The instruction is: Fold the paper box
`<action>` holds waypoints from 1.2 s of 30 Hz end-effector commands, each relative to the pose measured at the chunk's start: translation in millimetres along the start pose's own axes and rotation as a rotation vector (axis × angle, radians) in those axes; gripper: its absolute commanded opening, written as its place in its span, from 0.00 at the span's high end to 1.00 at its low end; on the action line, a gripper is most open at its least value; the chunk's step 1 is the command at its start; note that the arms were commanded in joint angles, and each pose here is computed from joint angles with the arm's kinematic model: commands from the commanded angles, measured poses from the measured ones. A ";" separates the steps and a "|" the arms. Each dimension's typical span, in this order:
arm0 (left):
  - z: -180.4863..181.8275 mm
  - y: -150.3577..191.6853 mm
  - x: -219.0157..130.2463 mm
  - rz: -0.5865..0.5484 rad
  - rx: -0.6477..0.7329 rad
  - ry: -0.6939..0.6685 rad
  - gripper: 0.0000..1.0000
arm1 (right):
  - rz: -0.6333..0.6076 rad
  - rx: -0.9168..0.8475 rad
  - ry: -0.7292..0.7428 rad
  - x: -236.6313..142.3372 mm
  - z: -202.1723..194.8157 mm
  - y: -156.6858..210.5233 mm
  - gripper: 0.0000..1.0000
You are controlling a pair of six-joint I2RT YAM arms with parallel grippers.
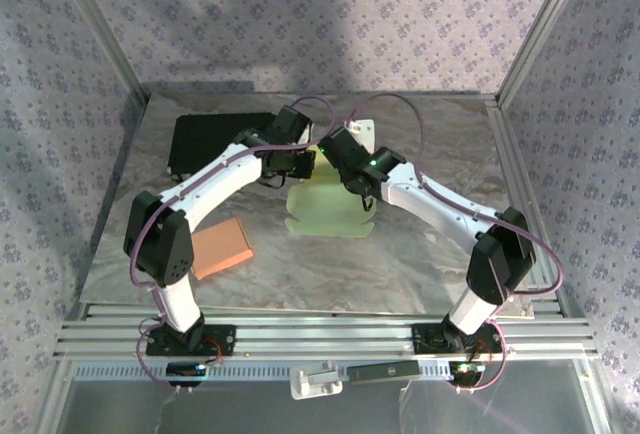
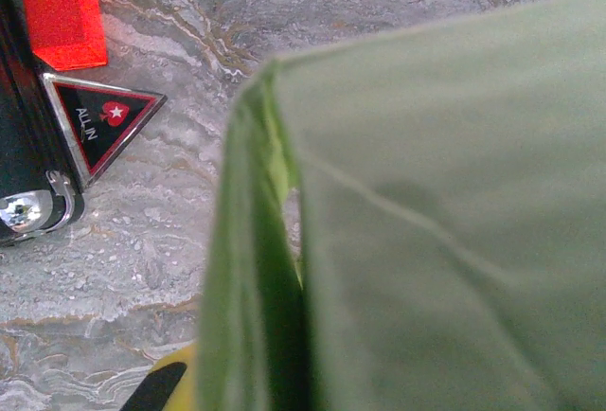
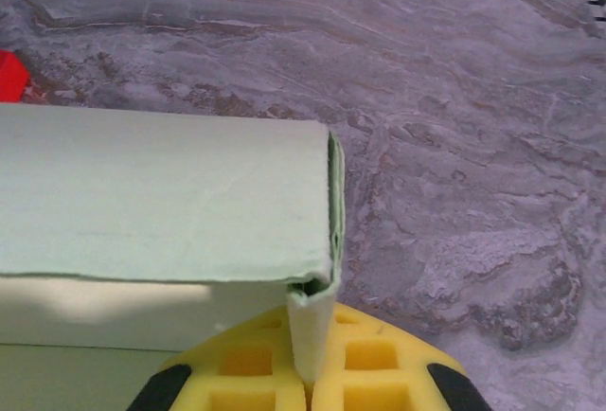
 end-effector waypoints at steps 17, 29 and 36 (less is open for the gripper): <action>-5.2 -4.1 -24.9 -0.032 -0.035 -0.005 1.00 | -0.015 0.006 0.066 -4.7 -9.2 -4.7 0.94; 2.1 -6.0 -28.8 -0.029 -0.132 -0.038 1.00 | 0.022 0.049 0.004 -3.5 -13.5 11.3 0.78; 1.6 -7.6 -31.3 -0.029 -0.132 -0.044 1.00 | 0.044 0.033 0.003 1.7 -8.4 16.2 0.74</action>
Point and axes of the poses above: each hand's point on the last joint's axis, 136 mm out from that joint toward the fingers, its own x axis out along the fingers, its own z axis along the line the jaws close on, y = z × x, the point moved 8 cm from there along -x, back along the fingers, and after that the axes turned 3 degrees about -x, right-handed, at the moved point
